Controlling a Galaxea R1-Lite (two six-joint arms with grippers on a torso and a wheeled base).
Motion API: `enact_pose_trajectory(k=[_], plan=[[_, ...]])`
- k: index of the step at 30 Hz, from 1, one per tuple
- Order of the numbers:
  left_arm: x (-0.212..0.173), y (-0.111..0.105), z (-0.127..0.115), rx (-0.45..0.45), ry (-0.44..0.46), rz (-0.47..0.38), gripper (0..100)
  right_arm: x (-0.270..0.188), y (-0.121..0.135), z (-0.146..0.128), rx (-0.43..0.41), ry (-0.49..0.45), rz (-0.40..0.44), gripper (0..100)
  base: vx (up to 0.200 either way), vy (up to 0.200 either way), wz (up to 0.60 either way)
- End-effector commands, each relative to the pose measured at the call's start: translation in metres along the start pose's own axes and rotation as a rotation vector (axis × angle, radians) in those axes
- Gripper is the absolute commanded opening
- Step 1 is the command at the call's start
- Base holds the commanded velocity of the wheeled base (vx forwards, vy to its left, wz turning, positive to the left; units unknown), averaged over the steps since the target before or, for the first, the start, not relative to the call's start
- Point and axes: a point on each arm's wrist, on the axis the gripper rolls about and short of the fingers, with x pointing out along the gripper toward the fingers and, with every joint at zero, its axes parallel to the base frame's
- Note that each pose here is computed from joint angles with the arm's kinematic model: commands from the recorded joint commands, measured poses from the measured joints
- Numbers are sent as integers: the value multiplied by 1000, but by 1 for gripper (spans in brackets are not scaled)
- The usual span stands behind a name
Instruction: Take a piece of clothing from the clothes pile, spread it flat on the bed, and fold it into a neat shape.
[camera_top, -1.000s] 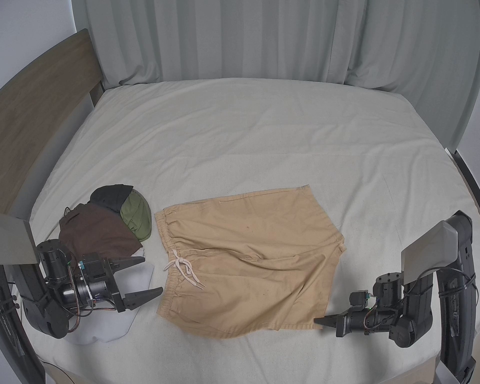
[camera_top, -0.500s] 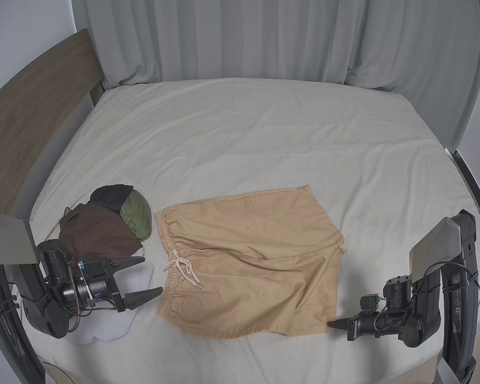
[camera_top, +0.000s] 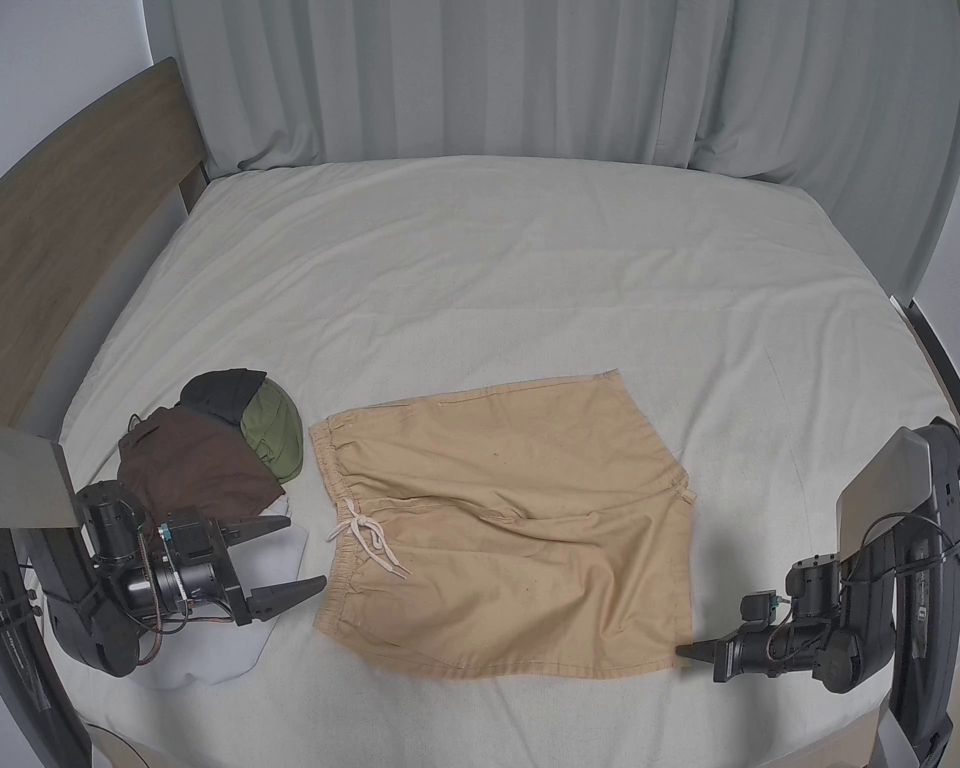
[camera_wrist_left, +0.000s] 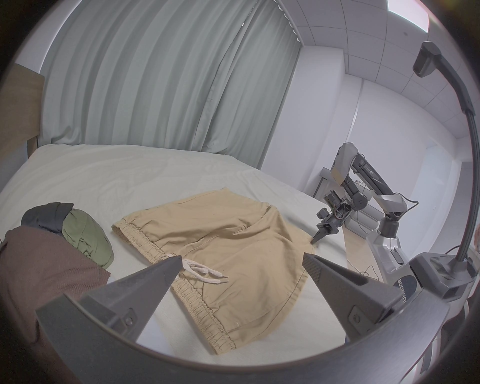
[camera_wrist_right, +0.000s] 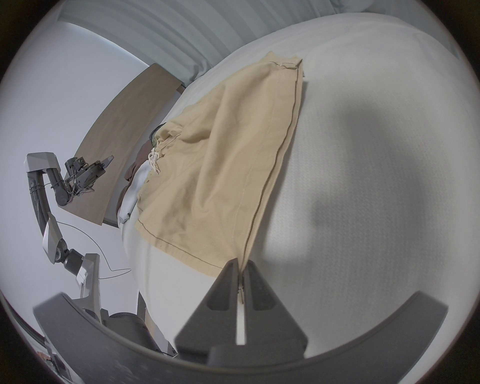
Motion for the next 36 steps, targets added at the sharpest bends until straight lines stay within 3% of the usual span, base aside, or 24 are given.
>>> enact_pose_trajectory(k=[1, 11, 12, 21, 31, 36], plan=[[0, 1, -1, -3, 1, 2, 100, -2, -2, 0, 9, -6, -21, 0, 0, 0, 0], [-1, 2, -2, -6, 3, 6, 100, -2, -3, 1, 6, -10, -40, 0, 0, 0, 0], [0, 2, -2, -6, 3, 4, 100, -2, -3, 1, 5, -11, -39, 100, 0, 0, 0], [2, 3, -12, -46, 27, 1, 100, -7, 1, 7, -11, -33, 36, 100, 0, 0, 0], [7, 5, -47, -201, 105, -7, 100, -4, 1, 7, -33, -30, 42, 100, 0, 0, 0], [5, 10, -55, -237, 116, 12, 100, -4, 0, 6, -39, -29, 41, 100, 0, 0, 0]])
